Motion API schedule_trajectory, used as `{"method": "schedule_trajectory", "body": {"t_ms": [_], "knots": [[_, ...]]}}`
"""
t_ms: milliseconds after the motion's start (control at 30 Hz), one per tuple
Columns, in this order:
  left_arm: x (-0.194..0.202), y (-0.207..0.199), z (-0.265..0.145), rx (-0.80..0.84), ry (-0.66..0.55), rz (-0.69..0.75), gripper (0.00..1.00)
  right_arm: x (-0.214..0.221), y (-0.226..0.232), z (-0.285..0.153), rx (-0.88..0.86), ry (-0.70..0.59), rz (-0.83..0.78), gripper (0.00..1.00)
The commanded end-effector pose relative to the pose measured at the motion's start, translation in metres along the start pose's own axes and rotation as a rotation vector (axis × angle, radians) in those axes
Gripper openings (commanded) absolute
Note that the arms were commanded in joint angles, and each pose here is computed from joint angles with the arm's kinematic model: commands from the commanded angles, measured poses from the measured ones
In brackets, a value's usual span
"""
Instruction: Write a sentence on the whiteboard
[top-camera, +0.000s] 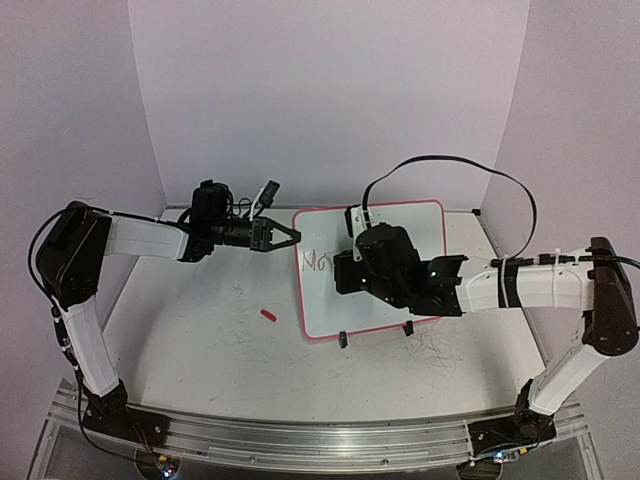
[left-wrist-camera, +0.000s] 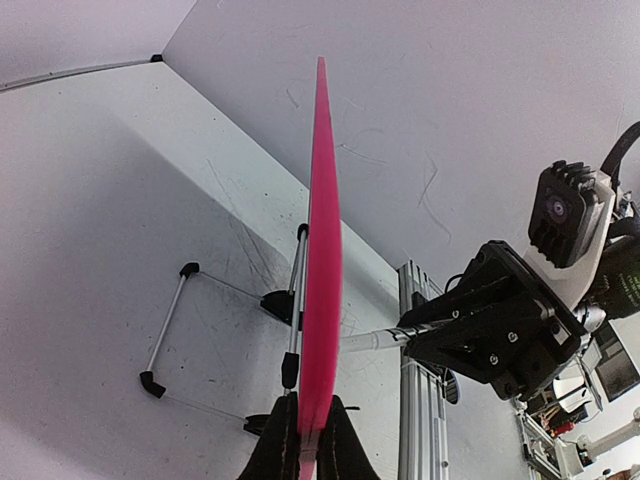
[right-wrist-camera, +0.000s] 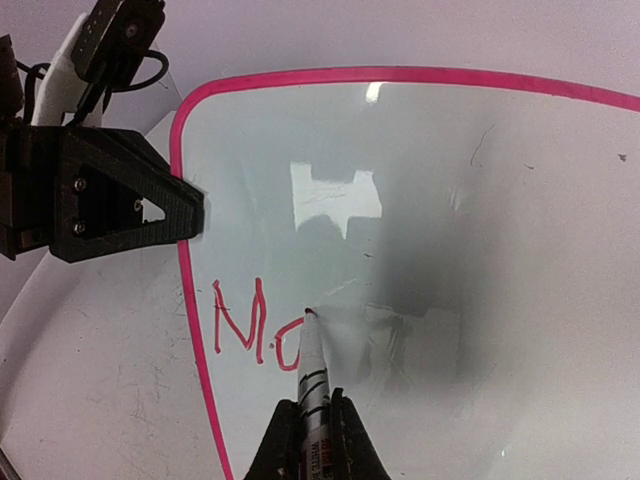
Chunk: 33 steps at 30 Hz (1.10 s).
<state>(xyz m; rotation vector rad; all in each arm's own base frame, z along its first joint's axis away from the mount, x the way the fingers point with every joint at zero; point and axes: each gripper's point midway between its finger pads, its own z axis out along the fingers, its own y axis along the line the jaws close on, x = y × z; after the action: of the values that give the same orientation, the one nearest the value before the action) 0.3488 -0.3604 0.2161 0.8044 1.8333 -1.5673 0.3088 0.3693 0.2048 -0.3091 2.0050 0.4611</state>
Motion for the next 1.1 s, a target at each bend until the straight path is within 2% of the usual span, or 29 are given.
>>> {"method": "schedule_trajectory", "body": {"t_ms": [0,733,1067], "knots": [[-0.012,-0.028,-0.007,0.053,-0.014,0.045,0.0,-0.012,-0.004,0.001,0.034,-0.03,0.032,0.0],[-0.011,-0.028,-0.006,0.053,-0.013,0.044,0.0,0.026,-0.013,-0.006,0.034,0.067,0.073,0.0],[-0.011,-0.027,-0.006,0.052,-0.012,0.04,0.0,0.021,-0.009,-0.005,0.028,0.055,0.081,0.0]]}}
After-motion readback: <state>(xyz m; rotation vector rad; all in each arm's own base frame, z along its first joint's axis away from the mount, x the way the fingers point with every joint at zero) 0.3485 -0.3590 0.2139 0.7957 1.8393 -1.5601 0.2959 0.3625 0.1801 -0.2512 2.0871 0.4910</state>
